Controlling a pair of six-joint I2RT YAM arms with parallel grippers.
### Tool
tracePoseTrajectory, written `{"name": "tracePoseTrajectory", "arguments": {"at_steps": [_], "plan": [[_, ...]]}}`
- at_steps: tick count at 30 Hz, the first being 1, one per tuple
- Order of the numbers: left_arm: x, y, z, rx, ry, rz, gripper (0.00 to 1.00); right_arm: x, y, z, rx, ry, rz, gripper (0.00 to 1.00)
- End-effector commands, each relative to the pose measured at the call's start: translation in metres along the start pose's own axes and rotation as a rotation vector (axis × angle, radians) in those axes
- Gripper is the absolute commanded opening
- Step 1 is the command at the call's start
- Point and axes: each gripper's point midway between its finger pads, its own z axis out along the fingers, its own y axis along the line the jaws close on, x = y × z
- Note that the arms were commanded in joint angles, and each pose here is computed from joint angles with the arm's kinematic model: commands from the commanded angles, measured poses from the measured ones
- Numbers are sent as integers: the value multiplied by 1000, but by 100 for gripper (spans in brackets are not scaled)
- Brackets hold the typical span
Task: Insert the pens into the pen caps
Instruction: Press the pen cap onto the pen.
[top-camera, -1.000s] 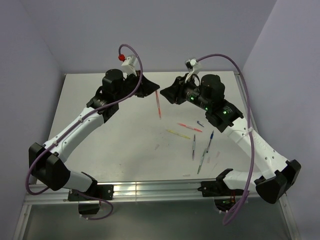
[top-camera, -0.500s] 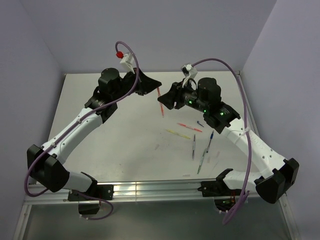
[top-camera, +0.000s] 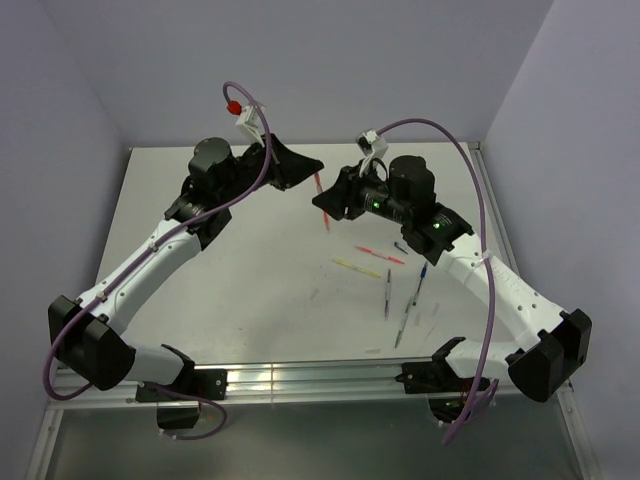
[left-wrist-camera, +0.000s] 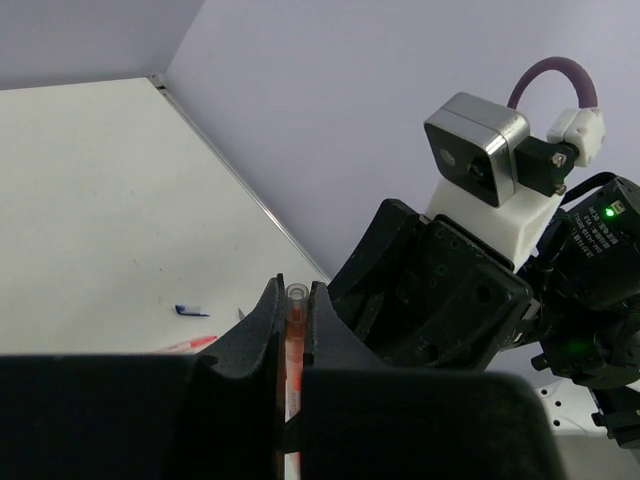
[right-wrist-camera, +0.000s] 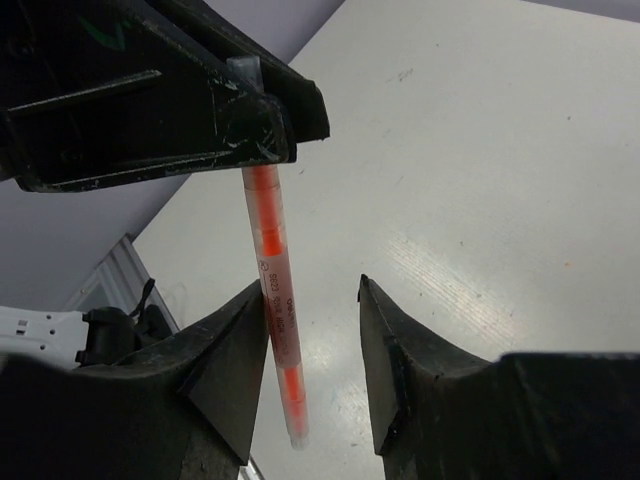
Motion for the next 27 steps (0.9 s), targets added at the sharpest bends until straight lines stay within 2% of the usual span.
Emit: {"name": "tracePoseTrajectory", "arguments": {"at_steps": [1,2,5,6,15,27], "plan": [[-9,-24,-10,78,-33,20,0,-16,9,0,-39,-68,-4,45],[-9,-24,-11,81,-36,21,0,-18,11,0,-44,-72,-1,42],[-3,-23,-14,87,-27,18,0,-20,11,0,-41,-86,17,15],[2,-20,-16,85,-19,13,0,-20,9,0,-34,-91,21,0],[9,-50,-45,242,-68,98,0,-24,17,-6,-76,-143,60,0],[28,-97,-82,494,-30,198,0,-53,38,-25,-187,-250,7,0]]}}
